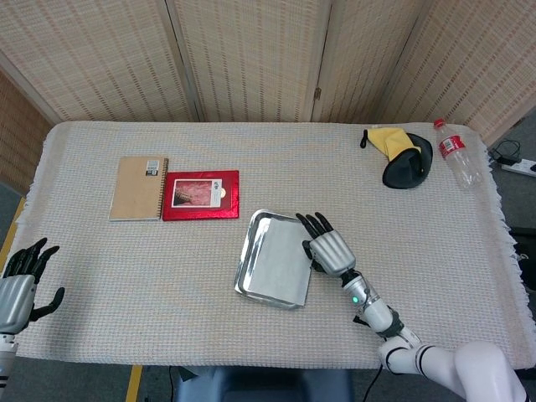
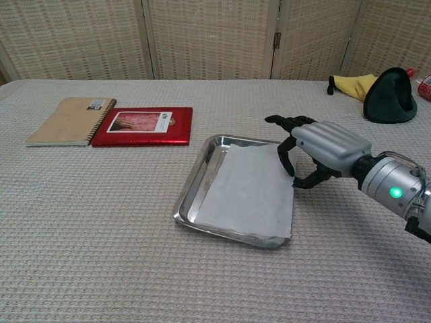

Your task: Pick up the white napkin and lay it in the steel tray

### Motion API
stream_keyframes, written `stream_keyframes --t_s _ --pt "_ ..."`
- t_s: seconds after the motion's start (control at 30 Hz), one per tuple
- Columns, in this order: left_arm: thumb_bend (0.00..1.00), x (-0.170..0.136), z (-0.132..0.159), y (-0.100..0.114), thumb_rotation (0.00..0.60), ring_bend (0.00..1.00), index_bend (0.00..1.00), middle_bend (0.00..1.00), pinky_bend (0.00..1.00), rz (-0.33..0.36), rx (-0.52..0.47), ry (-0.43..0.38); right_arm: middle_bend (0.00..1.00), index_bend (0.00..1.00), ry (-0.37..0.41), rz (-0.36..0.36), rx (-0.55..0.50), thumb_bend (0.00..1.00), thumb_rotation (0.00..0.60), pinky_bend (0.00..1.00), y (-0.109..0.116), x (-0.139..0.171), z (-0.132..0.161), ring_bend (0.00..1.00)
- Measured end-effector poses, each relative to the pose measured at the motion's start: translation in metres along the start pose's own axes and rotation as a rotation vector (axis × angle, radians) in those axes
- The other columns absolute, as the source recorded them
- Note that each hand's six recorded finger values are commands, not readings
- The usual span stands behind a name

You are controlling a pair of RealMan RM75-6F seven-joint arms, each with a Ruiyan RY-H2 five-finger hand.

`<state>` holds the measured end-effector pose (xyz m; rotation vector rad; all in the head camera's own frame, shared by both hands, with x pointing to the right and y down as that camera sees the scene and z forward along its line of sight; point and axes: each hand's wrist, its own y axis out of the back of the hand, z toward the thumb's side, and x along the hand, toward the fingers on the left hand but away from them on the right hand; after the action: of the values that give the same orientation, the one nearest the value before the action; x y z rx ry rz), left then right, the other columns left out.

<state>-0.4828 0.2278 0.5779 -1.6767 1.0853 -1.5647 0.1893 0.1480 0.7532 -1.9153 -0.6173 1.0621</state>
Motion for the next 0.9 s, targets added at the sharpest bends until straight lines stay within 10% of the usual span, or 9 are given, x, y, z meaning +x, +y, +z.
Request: stream_keyframes --t_s 0.9 --pt "0.42 0.001 0.002 0.000 0.600 0.00 0.15 0.00 0.00 -0.001 -0.008 -0.010 0.00 0.00 0.022 0.089 0.124 0.34 0.600 0.00 0.010 -0.010 0.021 0.00"
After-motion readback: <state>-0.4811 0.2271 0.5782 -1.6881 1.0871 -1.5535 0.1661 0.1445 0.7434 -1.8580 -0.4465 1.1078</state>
